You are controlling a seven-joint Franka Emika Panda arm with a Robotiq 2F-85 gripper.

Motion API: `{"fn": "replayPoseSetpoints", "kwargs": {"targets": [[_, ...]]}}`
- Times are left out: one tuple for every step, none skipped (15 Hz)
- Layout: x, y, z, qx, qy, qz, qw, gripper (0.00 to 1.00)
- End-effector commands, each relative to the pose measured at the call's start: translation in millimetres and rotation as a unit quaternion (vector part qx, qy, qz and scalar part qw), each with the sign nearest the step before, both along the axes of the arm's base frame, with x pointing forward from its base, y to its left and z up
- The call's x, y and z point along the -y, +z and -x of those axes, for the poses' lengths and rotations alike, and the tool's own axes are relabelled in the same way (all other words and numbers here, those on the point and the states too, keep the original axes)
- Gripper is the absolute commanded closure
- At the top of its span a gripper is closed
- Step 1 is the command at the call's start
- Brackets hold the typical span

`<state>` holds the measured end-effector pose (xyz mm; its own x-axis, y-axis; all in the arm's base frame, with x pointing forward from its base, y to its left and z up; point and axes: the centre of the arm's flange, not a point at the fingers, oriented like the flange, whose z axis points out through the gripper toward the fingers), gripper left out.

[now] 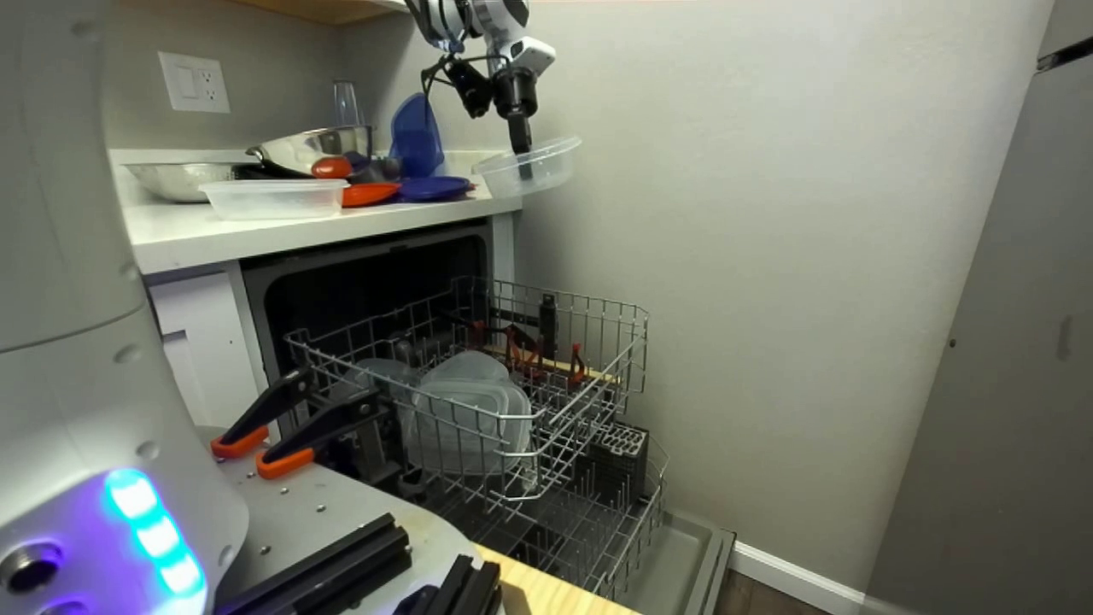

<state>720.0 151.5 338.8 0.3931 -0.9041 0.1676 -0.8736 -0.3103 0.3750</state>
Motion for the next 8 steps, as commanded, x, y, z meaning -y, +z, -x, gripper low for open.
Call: {"fn": "replayPoseSetpoints", "kwargs": {"targets": [[69, 18, 2, 0.025, -0.096, -0.007, 0.9951, 0.99], [90, 15, 2, 0.030, -0.120, -0.009, 0.9923, 0.99], [109, 12, 1, 0.034, -0.143, -0.016, 0.9889, 0.99], [126, 5, 0, 0.034, -0.165, -0.030, 0.9853, 0.99], [143, -2, 2, 0.029, -0.181, -0.040, 0.9822, 0.99], [159, -11, 1, 0.027, -0.197, -0.054, 0.9786, 0.99], [172, -21, 2, 0.025, -0.207, -0.066, 0.9758, 0.99], [185, -30, 3, 0.026, -0.215, -0.078, 0.9731, 0.99]]}}
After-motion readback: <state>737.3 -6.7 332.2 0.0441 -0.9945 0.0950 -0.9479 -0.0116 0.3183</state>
